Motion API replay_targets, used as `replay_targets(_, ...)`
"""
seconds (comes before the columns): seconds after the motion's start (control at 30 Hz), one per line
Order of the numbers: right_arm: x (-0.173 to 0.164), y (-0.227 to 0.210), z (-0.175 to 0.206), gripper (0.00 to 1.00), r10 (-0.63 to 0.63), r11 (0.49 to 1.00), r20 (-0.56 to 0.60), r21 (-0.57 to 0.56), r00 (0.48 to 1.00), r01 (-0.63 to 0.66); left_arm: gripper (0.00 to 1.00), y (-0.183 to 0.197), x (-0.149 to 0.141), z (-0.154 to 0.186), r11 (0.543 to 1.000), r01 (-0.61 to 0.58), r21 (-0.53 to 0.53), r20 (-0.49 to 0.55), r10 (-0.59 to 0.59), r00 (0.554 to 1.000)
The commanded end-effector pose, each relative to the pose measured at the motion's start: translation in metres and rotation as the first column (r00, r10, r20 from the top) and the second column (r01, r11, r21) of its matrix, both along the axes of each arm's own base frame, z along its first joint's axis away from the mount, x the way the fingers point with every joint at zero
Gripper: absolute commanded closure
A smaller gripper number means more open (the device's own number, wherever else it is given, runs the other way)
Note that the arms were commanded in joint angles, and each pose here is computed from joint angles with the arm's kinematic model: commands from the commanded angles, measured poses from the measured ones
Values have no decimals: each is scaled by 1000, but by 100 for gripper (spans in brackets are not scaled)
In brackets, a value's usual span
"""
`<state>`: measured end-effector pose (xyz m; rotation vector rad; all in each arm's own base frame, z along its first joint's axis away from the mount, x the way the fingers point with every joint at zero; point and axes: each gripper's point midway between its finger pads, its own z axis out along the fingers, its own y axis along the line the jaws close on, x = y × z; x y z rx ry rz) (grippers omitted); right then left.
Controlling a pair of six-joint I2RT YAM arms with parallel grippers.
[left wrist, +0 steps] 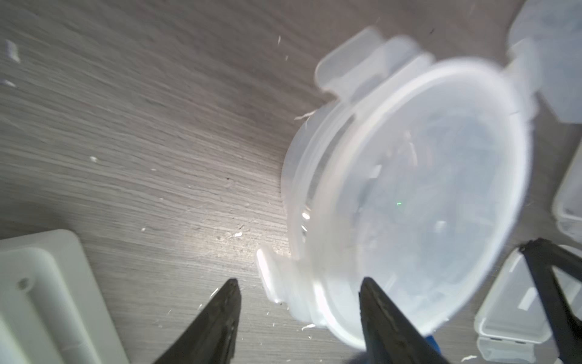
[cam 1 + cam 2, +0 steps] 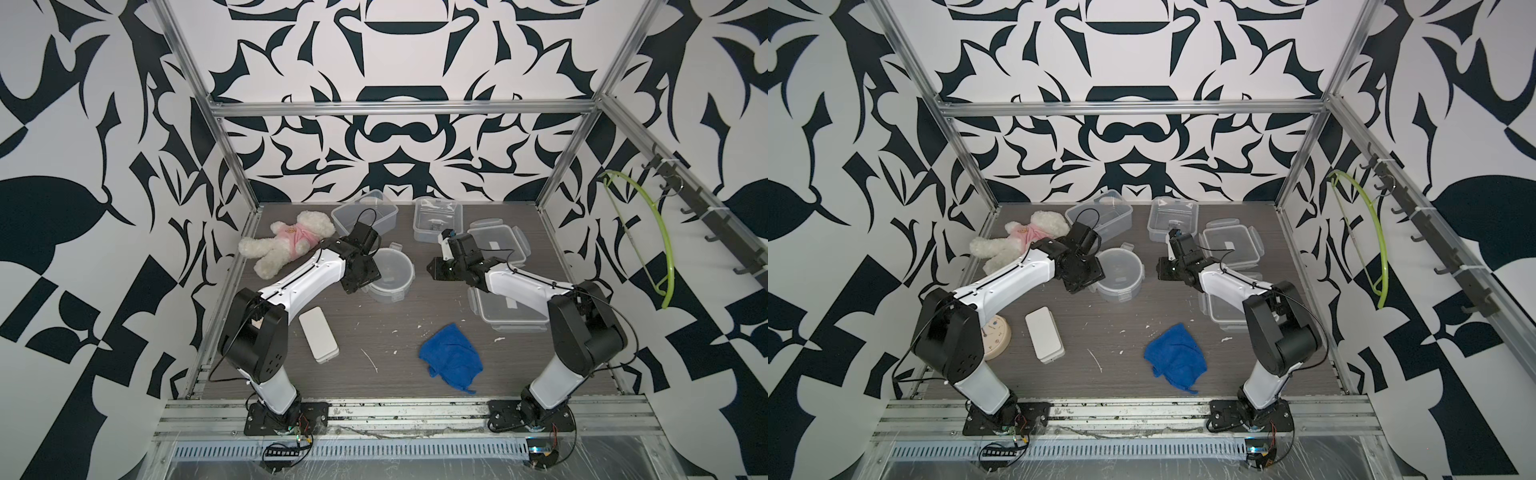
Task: Wipe the insides of the lunch boxes
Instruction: Adjust the lunch box at the center of the board, then open the fastener of the lunch box.
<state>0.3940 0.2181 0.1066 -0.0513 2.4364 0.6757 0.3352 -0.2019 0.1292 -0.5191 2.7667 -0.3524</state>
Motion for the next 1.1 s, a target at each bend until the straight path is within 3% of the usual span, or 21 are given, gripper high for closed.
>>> replay_targets(0.0, 3, 24, 35, 58, 89, 955, 49, 278, 995, -100, 35, 4, 6, 47, 1000, -8, -7, 95, 9, 995)
replay_targets(0.07, 3, 33, 39, 51, 104, 910, 50, 398, 993, -115, 35, -17, 13, 55, 997, 19, -71, 129, -10, 992)
replay_targets(0.17, 3, 43, 47, 47, 111, 841, 76, 524, 991, -134, 35, -41, 13, 52, 994, 67, -86, 111, -57, 992)
replay_targets(0.33, 0, 51, 43, 44, 116, 744, 69, 655, 991, -133, 36, -60, 16, 34, 992, 106, -74, 80, -100, 992)
replay_targets(0.53, 1, 56, 20, 45, 120, 632, 3, 771, 993, -79, 37, -70, 20, -13, 991, 115, -65, 4, -115, 993)
replay_targets(0.8, -9, 58, 12, 50, 131, 576, -7, 814, 991, -70, 38, -71, 11, -72, 993, 105, -45, -110, -109, 988)
replay_targets(1.07, -16, 62, 19, 68, 141, 569, 2, 818, 990, -83, 39, -76, 0, -114, 994, 90, -59, -189, -100, 977)
